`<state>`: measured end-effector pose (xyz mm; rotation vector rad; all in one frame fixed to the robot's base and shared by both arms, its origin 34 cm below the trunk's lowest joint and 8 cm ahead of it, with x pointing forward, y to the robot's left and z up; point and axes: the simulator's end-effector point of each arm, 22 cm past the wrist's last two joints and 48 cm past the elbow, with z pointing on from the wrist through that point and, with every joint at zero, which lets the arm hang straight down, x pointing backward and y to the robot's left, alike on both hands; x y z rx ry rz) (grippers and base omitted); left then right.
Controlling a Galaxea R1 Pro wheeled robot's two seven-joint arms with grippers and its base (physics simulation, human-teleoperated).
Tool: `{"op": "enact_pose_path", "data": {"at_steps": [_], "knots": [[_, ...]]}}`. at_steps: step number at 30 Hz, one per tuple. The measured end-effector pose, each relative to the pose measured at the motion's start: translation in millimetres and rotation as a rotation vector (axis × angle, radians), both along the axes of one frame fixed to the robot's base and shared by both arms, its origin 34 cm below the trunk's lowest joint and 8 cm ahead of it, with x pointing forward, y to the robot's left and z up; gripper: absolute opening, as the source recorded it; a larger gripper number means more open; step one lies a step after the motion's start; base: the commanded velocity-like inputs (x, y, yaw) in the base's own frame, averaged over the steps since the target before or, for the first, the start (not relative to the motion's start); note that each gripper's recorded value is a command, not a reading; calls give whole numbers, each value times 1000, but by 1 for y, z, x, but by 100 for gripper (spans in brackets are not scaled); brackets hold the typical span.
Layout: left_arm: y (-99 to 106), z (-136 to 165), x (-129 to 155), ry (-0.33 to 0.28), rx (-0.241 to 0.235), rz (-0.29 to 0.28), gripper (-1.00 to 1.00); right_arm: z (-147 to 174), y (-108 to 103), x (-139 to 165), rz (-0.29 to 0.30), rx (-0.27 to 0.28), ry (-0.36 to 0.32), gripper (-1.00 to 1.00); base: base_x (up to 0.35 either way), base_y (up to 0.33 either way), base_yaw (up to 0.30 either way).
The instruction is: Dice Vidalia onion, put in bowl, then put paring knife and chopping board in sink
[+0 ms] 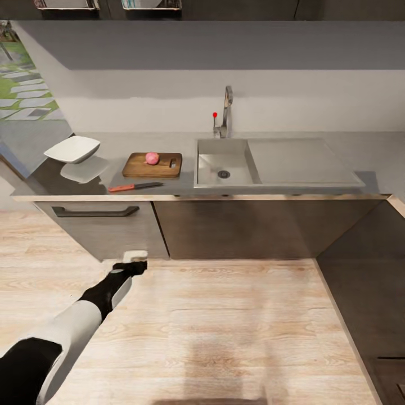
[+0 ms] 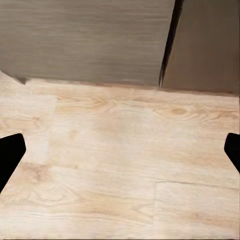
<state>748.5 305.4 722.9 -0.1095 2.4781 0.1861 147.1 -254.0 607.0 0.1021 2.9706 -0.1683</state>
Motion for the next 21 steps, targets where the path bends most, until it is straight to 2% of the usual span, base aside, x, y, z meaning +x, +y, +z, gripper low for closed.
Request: {"op": "enact_pose_path", "data": {"at_steps": [3,5,8,11,12,16,19,20,21], "knots": [[-3,-46,-57,57,16,-13,100,-1,-9,10,3,-10,-19,100,0,0,0],[-4,-60,-82,76,12,-25,100,-1,-12,14,4,-12,-22,100,0,0,0],[-11,-72,-105,83,-12,-48,100,-4,-13,21,6,-11,-14,100,0,0,0],[-13,-90,-149,103,-24,-58,100,-8,-15,44,10,-7,-18,100,0,0,0],[-12,-91,-156,96,-24,-60,100,-8,-15,50,10,-5,-22,100,0,0,0],[1,-92,-204,-27,2,-62,100,-9,-10,91,13,11,-45,100,0,0,0],[5,-103,-268,-7,8,-64,100,-11,-7,132,40,16,-82,100,0,0,0],[4,-101,-297,-34,12,-73,100,-12,-4,158,95,13,-96,100,0,0,0],[4,-100,-321,-36,12,-72,100,-12,-4,165,115,11,-97,100,0,0,0]]}}
